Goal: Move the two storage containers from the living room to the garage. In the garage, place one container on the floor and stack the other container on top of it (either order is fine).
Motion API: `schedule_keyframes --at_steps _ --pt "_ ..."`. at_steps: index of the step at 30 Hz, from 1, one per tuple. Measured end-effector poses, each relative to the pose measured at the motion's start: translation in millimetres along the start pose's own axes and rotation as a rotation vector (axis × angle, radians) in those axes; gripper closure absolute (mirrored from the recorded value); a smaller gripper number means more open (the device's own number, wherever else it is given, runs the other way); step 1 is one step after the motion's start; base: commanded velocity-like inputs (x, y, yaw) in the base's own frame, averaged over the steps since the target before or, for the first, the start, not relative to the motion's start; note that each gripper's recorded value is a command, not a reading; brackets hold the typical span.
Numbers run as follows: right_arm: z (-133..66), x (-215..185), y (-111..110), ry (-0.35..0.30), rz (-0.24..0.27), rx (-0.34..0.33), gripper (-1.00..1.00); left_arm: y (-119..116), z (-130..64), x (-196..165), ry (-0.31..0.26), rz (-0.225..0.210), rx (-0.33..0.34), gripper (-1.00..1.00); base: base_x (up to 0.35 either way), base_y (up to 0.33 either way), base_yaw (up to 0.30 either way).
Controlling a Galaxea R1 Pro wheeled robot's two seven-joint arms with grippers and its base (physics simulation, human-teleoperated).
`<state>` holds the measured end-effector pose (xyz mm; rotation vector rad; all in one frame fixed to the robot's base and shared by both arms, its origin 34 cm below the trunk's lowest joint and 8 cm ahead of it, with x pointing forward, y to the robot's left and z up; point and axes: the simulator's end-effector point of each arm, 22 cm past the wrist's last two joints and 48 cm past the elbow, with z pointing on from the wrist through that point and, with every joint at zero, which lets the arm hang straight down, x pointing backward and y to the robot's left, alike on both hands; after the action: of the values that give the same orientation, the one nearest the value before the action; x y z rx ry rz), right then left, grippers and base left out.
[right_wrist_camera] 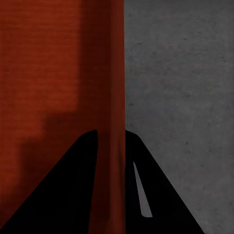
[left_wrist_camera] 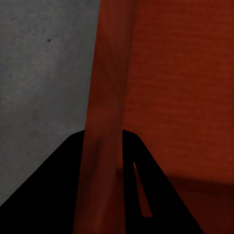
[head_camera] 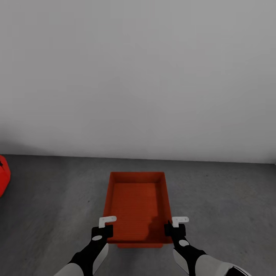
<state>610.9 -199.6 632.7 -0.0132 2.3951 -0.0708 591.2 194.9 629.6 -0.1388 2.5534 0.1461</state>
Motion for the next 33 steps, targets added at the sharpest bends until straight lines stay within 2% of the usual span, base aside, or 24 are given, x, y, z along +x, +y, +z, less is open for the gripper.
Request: schedule_keyframes --at_steps 33 --pt "34.3 23 2 -0.001 0.000 0.000 1.00 -4 37.4 18 -0.001 0.000 0.000 1.00 0.000 0.000 0.000"
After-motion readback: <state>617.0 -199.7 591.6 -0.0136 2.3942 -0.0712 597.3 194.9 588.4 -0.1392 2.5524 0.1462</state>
